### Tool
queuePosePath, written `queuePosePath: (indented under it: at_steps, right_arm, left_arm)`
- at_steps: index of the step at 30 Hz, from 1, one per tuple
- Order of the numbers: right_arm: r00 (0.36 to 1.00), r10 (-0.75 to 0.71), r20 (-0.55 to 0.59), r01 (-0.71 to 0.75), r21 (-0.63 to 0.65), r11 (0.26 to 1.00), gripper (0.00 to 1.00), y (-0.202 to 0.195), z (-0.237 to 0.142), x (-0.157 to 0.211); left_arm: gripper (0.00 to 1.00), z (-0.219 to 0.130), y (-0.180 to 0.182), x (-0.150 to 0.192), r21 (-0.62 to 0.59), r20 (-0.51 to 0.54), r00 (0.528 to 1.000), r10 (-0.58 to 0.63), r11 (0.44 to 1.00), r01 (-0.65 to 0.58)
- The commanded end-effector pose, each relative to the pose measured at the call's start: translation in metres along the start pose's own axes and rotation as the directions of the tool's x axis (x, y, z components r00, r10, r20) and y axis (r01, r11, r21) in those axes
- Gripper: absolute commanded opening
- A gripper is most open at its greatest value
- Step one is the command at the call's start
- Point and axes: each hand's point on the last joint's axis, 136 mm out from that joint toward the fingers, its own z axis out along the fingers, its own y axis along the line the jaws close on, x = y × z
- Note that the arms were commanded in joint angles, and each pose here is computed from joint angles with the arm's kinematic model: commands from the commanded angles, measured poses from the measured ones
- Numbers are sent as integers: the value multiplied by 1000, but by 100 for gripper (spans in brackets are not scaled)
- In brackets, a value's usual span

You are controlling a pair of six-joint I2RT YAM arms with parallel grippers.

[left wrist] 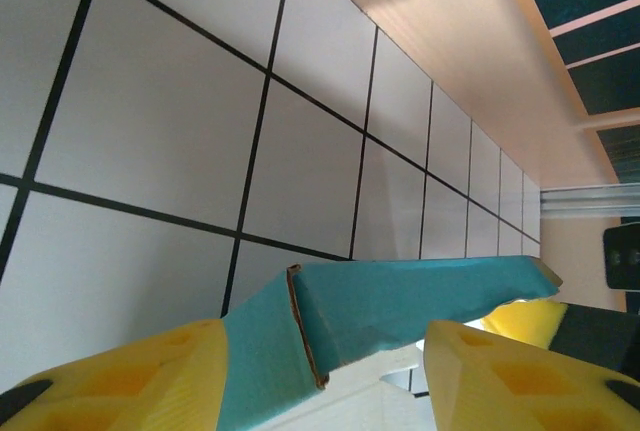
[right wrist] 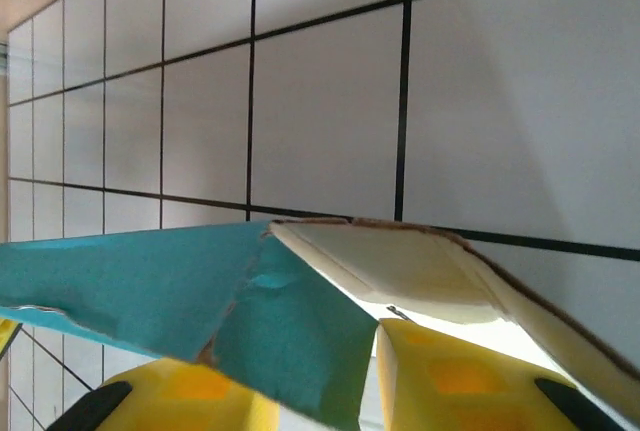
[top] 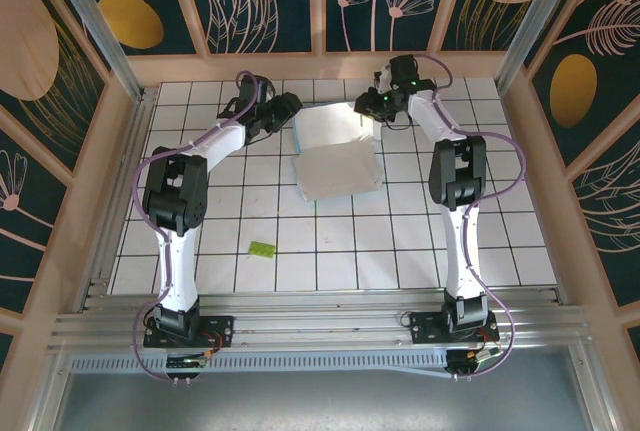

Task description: Fold the paper box

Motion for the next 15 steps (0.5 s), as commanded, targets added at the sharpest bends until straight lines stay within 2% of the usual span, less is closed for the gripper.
queuePosePath:
  at_steps: [1, 10, 15]
  right_arm:
    - [999, -44, 20, 44, -21, 999, 32, 21, -19, 0]
    - [987, -58, 151, 70, -81, 994, 43, 55, -67, -7]
    - [973, -69, 222, 89, -83, 992, 51, 65, -99, 2]
  left_arm:
    - [53, 4, -3, 6, 47, -34, 998, -45, 998, 47]
    - [46, -7, -16, 3, 82, -17, 999, 44, 996, -43]
    - [40, -17, -22, 13, 135, -25, 988, 152, 980, -147]
